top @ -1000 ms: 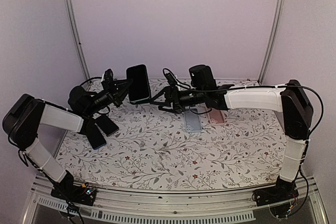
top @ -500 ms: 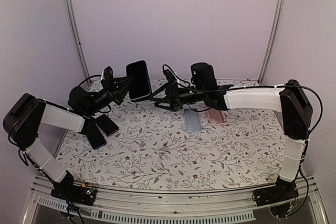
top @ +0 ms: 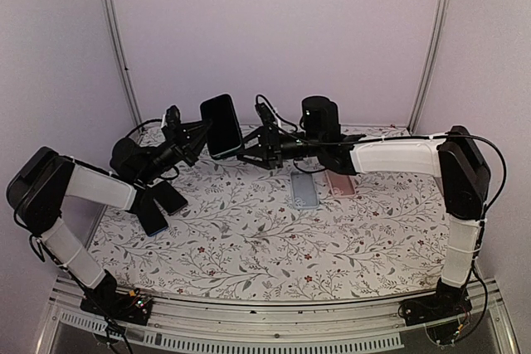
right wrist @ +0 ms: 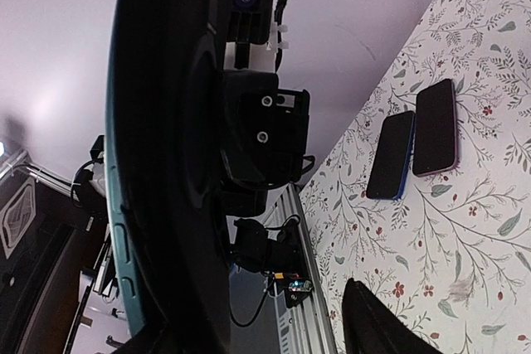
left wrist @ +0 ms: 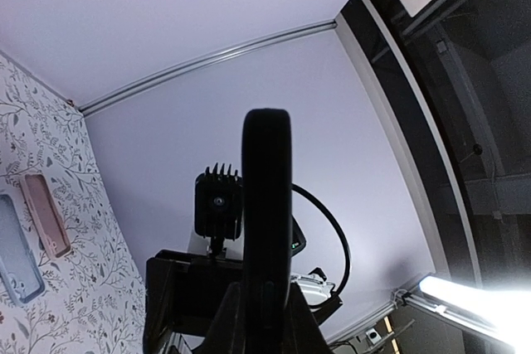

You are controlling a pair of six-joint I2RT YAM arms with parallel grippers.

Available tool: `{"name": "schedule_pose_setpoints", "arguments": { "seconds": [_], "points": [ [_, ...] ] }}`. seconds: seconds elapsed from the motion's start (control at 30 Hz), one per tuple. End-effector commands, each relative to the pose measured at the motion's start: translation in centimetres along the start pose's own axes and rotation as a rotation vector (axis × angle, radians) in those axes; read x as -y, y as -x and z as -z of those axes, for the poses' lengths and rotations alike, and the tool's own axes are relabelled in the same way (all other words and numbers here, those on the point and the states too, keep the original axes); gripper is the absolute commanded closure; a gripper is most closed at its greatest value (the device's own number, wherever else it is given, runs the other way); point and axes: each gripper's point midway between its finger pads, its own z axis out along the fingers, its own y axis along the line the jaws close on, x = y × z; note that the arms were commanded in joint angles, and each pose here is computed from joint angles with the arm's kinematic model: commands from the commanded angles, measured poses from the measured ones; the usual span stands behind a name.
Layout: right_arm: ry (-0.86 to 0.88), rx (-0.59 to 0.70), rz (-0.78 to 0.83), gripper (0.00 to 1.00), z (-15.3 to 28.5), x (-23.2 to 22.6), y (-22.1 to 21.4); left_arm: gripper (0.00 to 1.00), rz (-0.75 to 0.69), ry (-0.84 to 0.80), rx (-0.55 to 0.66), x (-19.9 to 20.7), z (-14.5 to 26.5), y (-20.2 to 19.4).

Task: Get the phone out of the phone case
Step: Pass from the left arm to the right

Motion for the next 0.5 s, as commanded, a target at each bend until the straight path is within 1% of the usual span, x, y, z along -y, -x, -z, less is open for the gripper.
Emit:
{"name": "schedule_pose_setpoints", "arguments": {
  "seconds": [0.0,0.17,0.33,0.4,0.47],
  "points": [
    [-0.048,0.084,-0.035,0.48,-0.3,2.1,1.8,1.00,-0.078,-0.172,-0.111,4.5,-0.3,-3.3],
    [-0.023,0.080,-0.023,0.74,-0.3,1.4,1.6,1.00,-0.075,-0.140,-0.106,3.2,-0.1,-3.4],
    [-0.010,0.079,-0.014,0.98,0.0,0.9,1.4,1.00,-0.079,-0.101,-0.105,1.9,0.2,-3.5],
    [-0.009,0.079,-0.010,1.00,0.1,0.7,1.4,0.99,-0.082,-0.082,-0.109,1.4,0.2,-3.5],
    [-0.012,0.082,-0.003,1.00,0.2,0.7,1.4,0.94,-0.084,-0.057,-0.113,0.7,0.2,-3.5]
  ]
}}
